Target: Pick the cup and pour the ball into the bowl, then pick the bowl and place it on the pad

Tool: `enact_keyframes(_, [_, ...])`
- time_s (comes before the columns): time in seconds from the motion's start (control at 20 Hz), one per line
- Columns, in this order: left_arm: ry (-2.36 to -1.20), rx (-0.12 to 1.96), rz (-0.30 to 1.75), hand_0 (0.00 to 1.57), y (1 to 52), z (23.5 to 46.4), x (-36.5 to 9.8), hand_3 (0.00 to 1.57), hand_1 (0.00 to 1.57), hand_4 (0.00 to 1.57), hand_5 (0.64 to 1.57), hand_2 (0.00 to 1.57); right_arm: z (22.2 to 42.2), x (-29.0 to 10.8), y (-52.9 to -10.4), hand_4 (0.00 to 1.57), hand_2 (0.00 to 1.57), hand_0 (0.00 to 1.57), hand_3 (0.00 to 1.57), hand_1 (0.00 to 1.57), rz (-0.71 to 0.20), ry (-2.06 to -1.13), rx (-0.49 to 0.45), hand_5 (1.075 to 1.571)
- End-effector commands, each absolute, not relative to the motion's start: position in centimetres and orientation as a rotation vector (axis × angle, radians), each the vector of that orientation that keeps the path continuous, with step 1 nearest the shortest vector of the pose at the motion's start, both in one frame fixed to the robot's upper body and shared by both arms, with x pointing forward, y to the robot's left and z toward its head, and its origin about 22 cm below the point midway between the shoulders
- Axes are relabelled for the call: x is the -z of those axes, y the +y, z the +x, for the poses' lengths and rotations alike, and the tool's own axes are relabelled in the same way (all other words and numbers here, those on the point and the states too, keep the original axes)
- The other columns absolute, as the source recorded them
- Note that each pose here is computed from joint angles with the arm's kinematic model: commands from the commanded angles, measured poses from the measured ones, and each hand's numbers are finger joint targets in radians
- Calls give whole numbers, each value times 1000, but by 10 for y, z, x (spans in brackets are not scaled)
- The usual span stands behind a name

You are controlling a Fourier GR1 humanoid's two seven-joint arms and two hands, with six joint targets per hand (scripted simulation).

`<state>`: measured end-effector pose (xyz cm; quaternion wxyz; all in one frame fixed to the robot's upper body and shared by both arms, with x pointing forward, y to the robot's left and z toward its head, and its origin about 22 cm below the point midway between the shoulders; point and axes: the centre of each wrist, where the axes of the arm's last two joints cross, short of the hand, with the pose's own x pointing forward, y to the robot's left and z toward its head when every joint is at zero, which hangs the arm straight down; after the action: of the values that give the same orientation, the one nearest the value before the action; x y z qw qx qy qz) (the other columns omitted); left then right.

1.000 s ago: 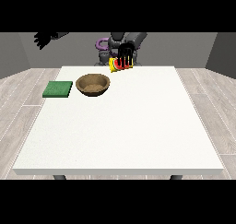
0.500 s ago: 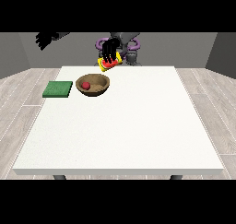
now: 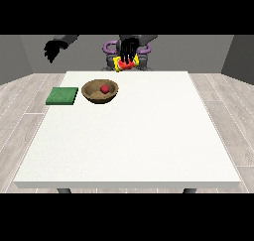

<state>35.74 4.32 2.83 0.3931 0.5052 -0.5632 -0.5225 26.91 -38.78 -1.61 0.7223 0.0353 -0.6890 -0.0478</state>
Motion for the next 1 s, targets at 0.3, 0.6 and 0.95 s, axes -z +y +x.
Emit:
enact_keyframes(0.3, [-1820, 318, 613, 0, 68, 358, -106, 0, 0, 904, 1570, 0, 288, 1, -385, 703, 0, 0, 0, 0, 86, -1600, 175, 1570])
enact_keyframes(0.6, [-1889, 106, 89, 0, 107, 354, -158, 0, 0, 0, 1454, 0, 279, 15, -382, 624, 0, 0, 0, 0, 18, -1578, 270, 1571])
enact_keyframes(0.95, [-1981, 151, -108, 0, 244, 375, -201, 0, 0, 317, 1497, 0, 292, 3, -371, 0, 0, 0, 0, 0, -16, -1676, 378, 1569])
